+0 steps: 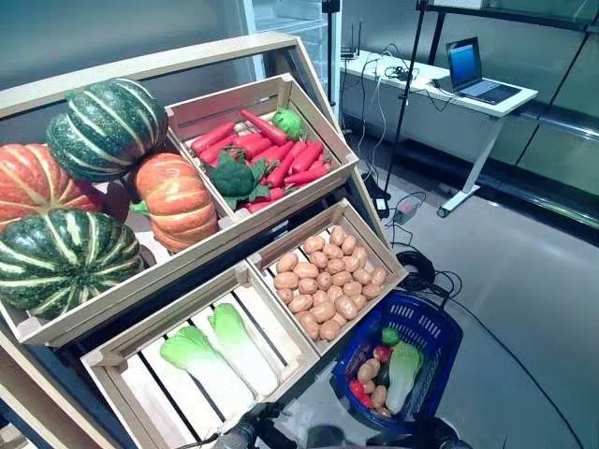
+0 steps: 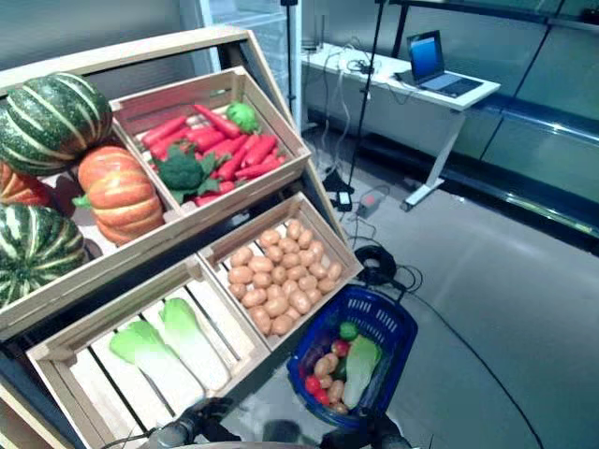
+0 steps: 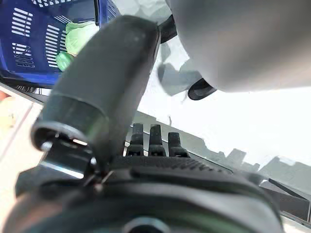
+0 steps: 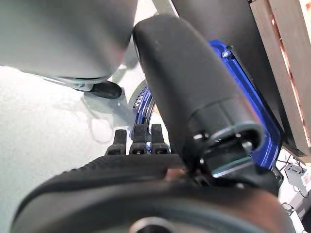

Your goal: Put vegetables into the basket

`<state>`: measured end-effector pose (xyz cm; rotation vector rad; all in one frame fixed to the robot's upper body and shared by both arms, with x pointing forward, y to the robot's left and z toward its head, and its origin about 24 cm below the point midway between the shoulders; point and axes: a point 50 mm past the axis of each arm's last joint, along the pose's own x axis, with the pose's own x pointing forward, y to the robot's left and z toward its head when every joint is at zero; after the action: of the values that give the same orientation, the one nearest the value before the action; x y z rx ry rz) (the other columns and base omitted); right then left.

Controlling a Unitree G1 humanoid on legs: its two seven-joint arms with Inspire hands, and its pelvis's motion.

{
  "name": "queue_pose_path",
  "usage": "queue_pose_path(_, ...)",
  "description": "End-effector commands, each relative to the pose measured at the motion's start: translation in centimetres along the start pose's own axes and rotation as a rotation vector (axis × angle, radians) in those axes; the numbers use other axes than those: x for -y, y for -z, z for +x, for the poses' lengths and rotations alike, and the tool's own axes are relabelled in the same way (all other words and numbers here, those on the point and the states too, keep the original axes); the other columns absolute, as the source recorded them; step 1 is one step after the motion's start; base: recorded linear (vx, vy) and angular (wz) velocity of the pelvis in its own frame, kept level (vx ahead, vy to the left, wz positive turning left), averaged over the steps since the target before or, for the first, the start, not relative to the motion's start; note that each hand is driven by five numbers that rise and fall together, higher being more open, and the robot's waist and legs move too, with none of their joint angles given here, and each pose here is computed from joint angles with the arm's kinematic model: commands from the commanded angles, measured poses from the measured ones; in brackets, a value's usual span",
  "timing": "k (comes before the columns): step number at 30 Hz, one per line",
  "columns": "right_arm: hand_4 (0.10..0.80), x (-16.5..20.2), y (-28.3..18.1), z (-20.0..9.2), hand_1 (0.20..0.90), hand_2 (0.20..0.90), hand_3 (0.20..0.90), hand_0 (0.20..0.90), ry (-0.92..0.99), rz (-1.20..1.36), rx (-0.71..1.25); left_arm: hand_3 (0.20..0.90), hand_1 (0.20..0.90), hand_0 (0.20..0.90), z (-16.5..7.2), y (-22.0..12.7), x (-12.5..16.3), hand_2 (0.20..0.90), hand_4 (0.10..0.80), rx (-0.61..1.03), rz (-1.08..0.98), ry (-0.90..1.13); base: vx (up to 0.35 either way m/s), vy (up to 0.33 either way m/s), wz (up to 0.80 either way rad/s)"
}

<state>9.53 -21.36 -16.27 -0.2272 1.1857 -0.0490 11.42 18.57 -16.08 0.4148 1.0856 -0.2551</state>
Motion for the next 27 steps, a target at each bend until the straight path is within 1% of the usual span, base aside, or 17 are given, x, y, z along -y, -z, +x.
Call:
queue_pose_path(1, 0.800, -1.5, -3.0, 0.3, 0.900, 0.900, 0.900, 0.900, -0.048, -0.009, 0.105, 0.900, 0.900, 0.900, 0.5, -2.8, -1.4, 0.900, 0.800, 0.091, 0.035, -0.043, -0.003, -0.005, 0.04)
queue_pose_path(5, 0.800, -1.5, -2.9, 0.3, 0.900, 0.900, 0.900, 0.900, -0.047, -0.011, 0.104, 0.900, 0.900, 0.900, 0.5, -3.1, -1.5, 0.900, 0.800, 0.115, 0.070, -0.049, -0.002, -0.005, 0.02)
queue_pose_path(7, 0.800, -1.4, -2.9, 0.3, 0.900, 0.900, 0.900, 0.900, -0.049, -0.018, 0.107, 0.900, 0.900, 0.900, 0.5, -3.8, -1.4, 0.900, 0.800, 0.169, 0.146, -0.034, 0.000, 0.000, 0.00)
queue_pose_path(9, 0.800, -1.4, -3.1, 0.3, 0.900, 0.900, 0.900, 0.900, -0.052, -0.026, 0.110, 0.900, 0.900, 0.900, 0.4, -4.3, -1.3, 0.900, 0.800, 0.205, 0.177, -0.031, 0.000, 0.000, 0.00)
queue_pose_path(10, 0.800, -1.3, -3.3, 0.3, 0.900, 0.900, 0.900, 0.900, -0.053, -0.034, 0.116, 0.900, 0.900, 0.900, 0.3, -5.6, -1.5, 0.900, 0.800, 0.264, 0.170, -0.021, 0.000, 0.000, 0.00)
queue_pose_path(11, 0.800, -1.3, -3.4, 0.3, 0.900, 0.900, 0.900, 0.900, -0.053, -0.036, 0.118, 0.900, 0.900, 0.900, 0.3, -6.0, -1.6, 0.900, 0.800, 0.280, 0.169, -0.021, -0.053, -0.027, -0.05)
queue_pose_path(12, 0.800, -1.1, -3.6, 0.4, 0.900, 0.900, 0.900, 0.900, -0.052, -0.042, 0.124, 0.900, 0.900, 0.900, 0.1, -7.6, -2.0, 0.900, 0.800, 0.343, 0.202, -0.052, -0.056, -0.023, -0.07)
queue_pose_path(15, 0.800, -1.0, -4.0, 0.4, 0.900, 0.900, 0.900, 0.900, -0.049, -0.037, 0.129, 0.900, 0.900, 0.900, -0.2, -9.1, -2.8, 0.900, 0.800, 0.382, 0.233, -0.082, -0.041, -0.026, -0.06)
queue_pose_path(16, 0.800, -1.0, -4.0, 0.4, 0.900, 0.900, 0.900, 0.900, -0.049, -0.033, 0.131, 0.900, 0.900, 0.900, -0.5, -10.1, -3.0, 0.900, 0.800, 0.436, 0.247, -0.085, -0.008, -0.031, -0.02)
queue_pose_path(18, 0.800, -0.9, -4.0, 0.3, 0.900, 0.900, 0.900, 0.900, -0.051, -0.037, 0.132, 0.900, 0.900, 0.900, -1.8, -12.5, -3.7, 0.900, 0.800, 0.550, 0.246, -0.087, -0.008, -0.042, -0.01)
queue_pose_path(19, 0.800, -0.8, -3.8, 0.2, 0.900, 0.900, 0.900, 0.900, -0.047, -0.044, 0.131, 0.900, 0.900, 0.900, -3.2, -14.5, -4.6, 0.900, 0.800, 0.642, 0.248, -0.098, -0.011, -0.030, 0.00)
queue_pose_path(20, 0.800, -0.8, -3.7, 0.2, 0.900, 0.900, 0.900, 0.900, -0.047, -0.045, 0.130, 0.900, 0.900, 0.900, -3.4, -14.7, -4.7, 0.900, 0.800, 0.651, 0.246, -0.099, 0.000, 0.000, 0.00)
queue_pose_path(21, 0.800, -0.5, -3.5, 0.1, 0.900, 0.900, 0.900, 0.900, -0.043, -0.048, 0.132, 0.900, 0.900, 0.900, -4.8, -16.3, -5.6, 0.900, 0.800, 0.741, 0.250, -0.098, 0.000, 0.000, 0.00)
queue_pose_path(25, 0.800, 0.2, -2.9, 0.1, 0.900, 0.900, 0.900, 0.900, -0.035, -0.051, 0.135, 0.900, 0.900, 0.900, -8.3, -19.1, -7.7, 0.900, 0.800, 0.923, 0.262, -0.145, 0.000, 0.000, 0.00)
queue_pose_path(26, 0.800, 0.3, -2.8, 0.0, 0.900, 0.900, 0.900, 0.900, -0.035, -0.052, 0.136, 0.900, 0.900, 0.900, -8.5, -19.2, -7.9, 0.900, 0.800, 0.929, 0.264, -0.153, 0.000, 0.000, 0.00)
queue_pose_path(27, 0.800, 0.6, -2.7, 0.0, 0.900, 0.900, 0.900, 0.900, -0.029, -0.049, 0.141, 0.900, 0.900, 0.900, -9.7, -19.8, -9.2, 0.900, 0.800, 0.965, 0.295, -0.212, 0.000, 0.000, 0.00)
